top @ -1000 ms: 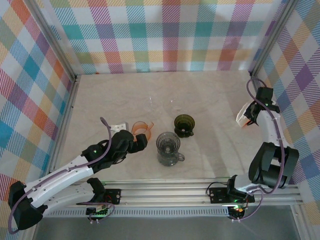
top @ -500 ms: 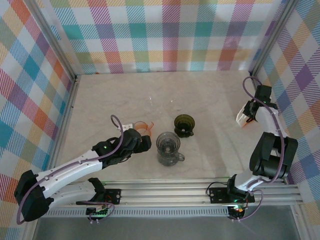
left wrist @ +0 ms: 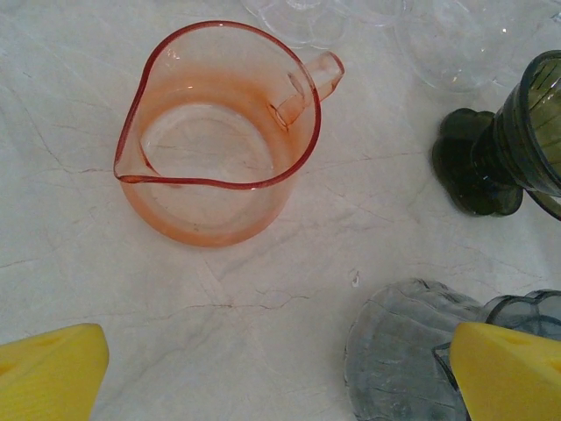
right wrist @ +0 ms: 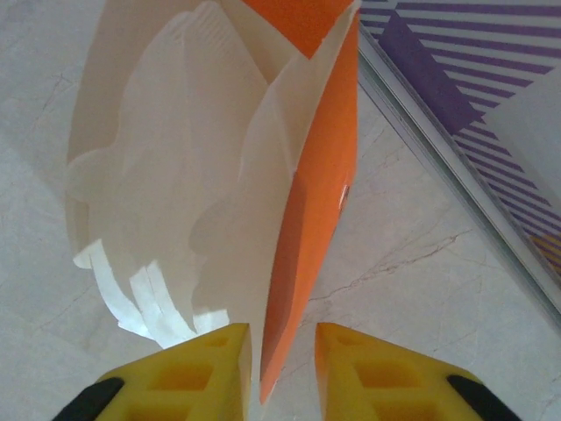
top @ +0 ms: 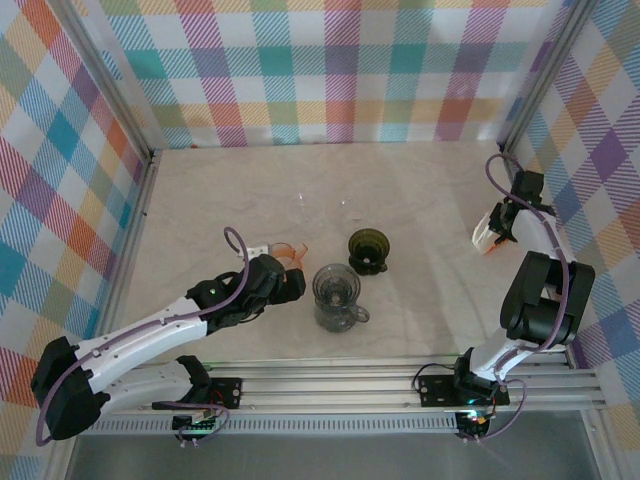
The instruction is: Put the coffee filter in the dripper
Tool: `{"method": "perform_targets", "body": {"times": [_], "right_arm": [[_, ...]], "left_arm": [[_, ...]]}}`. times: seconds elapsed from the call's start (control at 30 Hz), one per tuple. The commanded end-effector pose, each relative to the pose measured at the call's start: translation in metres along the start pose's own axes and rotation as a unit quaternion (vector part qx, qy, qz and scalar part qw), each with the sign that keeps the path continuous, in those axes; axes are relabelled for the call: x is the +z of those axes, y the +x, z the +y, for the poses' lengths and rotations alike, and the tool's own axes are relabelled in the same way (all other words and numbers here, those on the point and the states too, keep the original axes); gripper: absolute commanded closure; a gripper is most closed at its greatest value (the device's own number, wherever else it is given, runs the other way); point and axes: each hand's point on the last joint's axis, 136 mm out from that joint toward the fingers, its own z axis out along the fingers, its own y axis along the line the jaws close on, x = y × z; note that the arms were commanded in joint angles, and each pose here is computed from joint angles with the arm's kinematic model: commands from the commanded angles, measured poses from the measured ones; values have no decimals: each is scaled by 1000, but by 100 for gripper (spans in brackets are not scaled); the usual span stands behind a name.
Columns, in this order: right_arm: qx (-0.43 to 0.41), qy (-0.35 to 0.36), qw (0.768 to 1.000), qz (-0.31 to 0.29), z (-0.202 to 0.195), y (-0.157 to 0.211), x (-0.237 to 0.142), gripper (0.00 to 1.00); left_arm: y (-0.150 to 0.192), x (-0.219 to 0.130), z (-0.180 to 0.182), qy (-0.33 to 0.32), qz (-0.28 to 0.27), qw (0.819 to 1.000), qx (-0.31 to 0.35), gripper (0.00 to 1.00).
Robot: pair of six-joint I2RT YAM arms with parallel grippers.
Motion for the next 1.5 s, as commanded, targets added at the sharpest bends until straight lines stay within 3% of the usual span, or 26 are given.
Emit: {"method": "perform_targets", "body": {"times": [0.0, 0.37, 0.63, 0.97, 1.2, 1.47], "right_arm": [[-9, -5, 1000, -18, 1, -14, 0, 79], [-29, -55, 998, -30, 18, -17, -11, 99], [-134, -123, 981, -65, 85, -22, -43, 100], [-278, -206, 935, -79, 172, -12, -55, 100], [-328, -216, 917, -67, 204, -7, -38, 100], [-326, -208, 920, -64, 214, -2, -22, 99]], "left_arm": [[-11, -2, -10, 12, -10, 1000, 1, 0], [-9, -1, -11, 16, -5, 1000, 1, 0], [-7, 0, -12, 18, -3, 1000, 1, 0], [-7, 1, -14, 19, 1, 1000, 1, 0], [-5, 7, -17, 13, 12, 1000, 2, 0], [-5, 10, -21, 10, 21, 1000, 5, 0]]}}
